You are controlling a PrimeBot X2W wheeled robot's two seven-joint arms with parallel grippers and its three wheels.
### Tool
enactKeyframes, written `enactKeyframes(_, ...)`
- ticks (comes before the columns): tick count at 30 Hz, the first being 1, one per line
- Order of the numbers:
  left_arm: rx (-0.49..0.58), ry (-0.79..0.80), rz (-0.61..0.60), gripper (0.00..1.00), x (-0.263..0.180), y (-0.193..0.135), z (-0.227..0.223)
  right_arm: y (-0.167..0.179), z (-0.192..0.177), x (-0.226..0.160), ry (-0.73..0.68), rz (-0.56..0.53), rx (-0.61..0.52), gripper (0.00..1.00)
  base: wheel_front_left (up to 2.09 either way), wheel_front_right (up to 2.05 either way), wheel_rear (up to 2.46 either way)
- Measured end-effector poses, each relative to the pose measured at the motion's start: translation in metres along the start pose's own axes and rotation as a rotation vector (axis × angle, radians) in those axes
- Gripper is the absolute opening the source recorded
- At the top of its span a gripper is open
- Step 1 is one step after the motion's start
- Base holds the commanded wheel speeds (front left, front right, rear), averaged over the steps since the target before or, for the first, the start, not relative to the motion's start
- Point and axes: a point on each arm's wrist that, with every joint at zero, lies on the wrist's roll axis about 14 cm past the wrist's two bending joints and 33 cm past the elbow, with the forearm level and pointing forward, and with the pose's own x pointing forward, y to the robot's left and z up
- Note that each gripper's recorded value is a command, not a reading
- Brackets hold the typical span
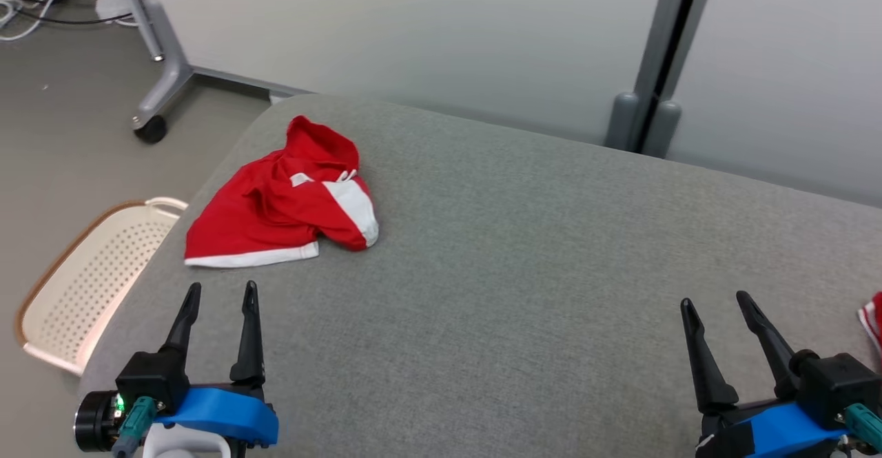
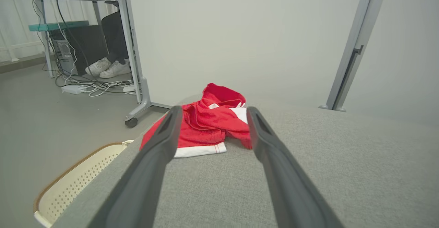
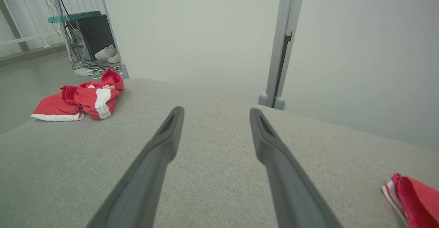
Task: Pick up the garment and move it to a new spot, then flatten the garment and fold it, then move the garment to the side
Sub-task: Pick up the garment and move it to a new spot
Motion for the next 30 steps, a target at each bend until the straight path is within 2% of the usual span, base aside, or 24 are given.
enactKeyframes(6, 0.005, -0.002, 0.100, 1.00, -0.009, 0.030, 0.003, 0.022, -0.007, 0.022, 0.021, 0.078, 0.011, 1.00, 0.00, 0.00, 0.00)
enactKeyframes(13, 0.012, 0.016, 0.102, 1.00, 0.007, 0.030, 0.000, 0.025, -0.019, 0.040, 0.049, 0.101, 0.021, 1.00, 0.00, 0.00, 0.00)
enactKeyframes(18, 0.018, 0.057, 0.031, 1.00, 0.048, 0.008, -0.013, 0.008, -0.037, 0.052, 0.094, 0.065, 0.025, 1.00, 0.00, 0.00, 0.00)
enactKeyframes(23, 0.018, 0.163, -0.027, 1.00, 0.089, -0.010, -0.050, -0.016, -0.058, 0.060, 0.132, 0.011, 0.033, 1.00, 0.00, 0.00, 0.00)
enactKeyframes(30, 0.023, 0.366, -0.031, 1.00, 0.123, -0.009, -0.116, -0.045, -0.087, 0.062, 0.188, -0.060, 0.042, 1.00, 0.00, 0.00, 0.00)
